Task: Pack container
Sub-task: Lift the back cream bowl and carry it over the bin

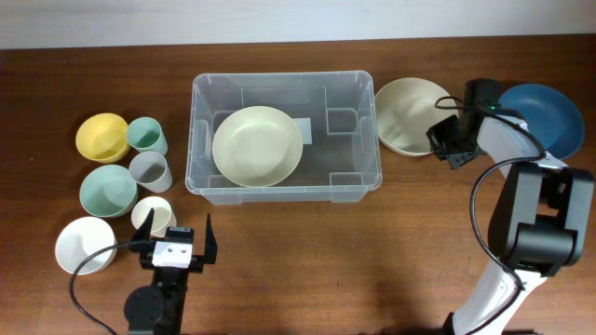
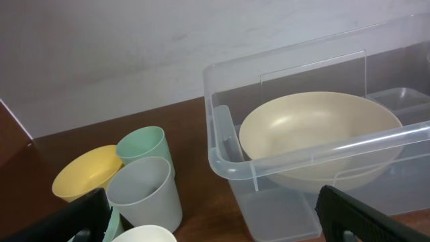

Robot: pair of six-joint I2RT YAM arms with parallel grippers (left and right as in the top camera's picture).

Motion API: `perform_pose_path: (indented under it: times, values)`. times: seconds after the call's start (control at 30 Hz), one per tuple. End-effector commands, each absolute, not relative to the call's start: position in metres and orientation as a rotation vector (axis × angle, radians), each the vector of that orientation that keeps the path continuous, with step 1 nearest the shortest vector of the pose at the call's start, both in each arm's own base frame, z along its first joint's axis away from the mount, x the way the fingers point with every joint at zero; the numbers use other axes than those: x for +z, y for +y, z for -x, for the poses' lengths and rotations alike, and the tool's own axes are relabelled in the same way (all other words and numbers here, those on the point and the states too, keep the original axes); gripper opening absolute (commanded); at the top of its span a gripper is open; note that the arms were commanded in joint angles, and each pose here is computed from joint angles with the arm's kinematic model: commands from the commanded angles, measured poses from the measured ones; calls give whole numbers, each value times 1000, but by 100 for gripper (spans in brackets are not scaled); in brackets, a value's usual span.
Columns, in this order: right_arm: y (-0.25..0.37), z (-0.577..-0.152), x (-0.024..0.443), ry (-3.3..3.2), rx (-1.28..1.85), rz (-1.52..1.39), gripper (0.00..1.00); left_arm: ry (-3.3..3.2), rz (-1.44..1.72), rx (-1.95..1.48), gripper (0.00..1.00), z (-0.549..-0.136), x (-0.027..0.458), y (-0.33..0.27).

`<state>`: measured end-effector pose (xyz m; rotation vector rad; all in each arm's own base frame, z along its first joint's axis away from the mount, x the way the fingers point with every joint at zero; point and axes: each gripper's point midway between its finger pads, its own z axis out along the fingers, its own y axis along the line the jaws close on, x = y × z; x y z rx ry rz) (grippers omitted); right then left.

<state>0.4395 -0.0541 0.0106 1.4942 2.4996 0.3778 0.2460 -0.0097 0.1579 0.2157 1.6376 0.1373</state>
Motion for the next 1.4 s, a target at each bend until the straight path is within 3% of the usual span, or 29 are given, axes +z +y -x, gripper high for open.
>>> perform_pose_path:
  times: [0.0, 0.2, 0.33, 0.53, 0.67, 0.83, 0.93, 1.1, 1.37]
  values:
    - [-69, -456, 26, 2446, 486, -1475, 4, 1636, -235, 142, 100, -246, 156, -11]
    - [-69, -506, 96, 2288, 941, -1188, 4, 1636, -234, 142, 100, -246, 156, -11]
    - [-61, -530, 173, 2135, 1228, -860, 4, 1636, -234, 142, 100, -246, 156, -11]
    - [-4, -518, 285, 2020, 1530, -367, 4, 1636, -234, 142, 100, -246, 156, -11]
    - [62, -501, 319, 2029, 1573, -137, 4, 1636, -235, 142, 100, -246, 156, -11]
    - [162, -484, 295, 2196, 1508, -55, 4, 1636, -234, 142, 100, -246, 156, -11]
    - [195, -482, 256, 2346, 1248, -103, 4, 1636, -235, 142, 100, -246, 156, -11]
    - [224, -465, 206, 2517, 795, -170, 4, 1636, -235, 142, 100, -246, 156, -11]
    - [247, -456, 177, 2562, 603, -163, 4, 1636, -234, 142, 100, -246, 156, -11]
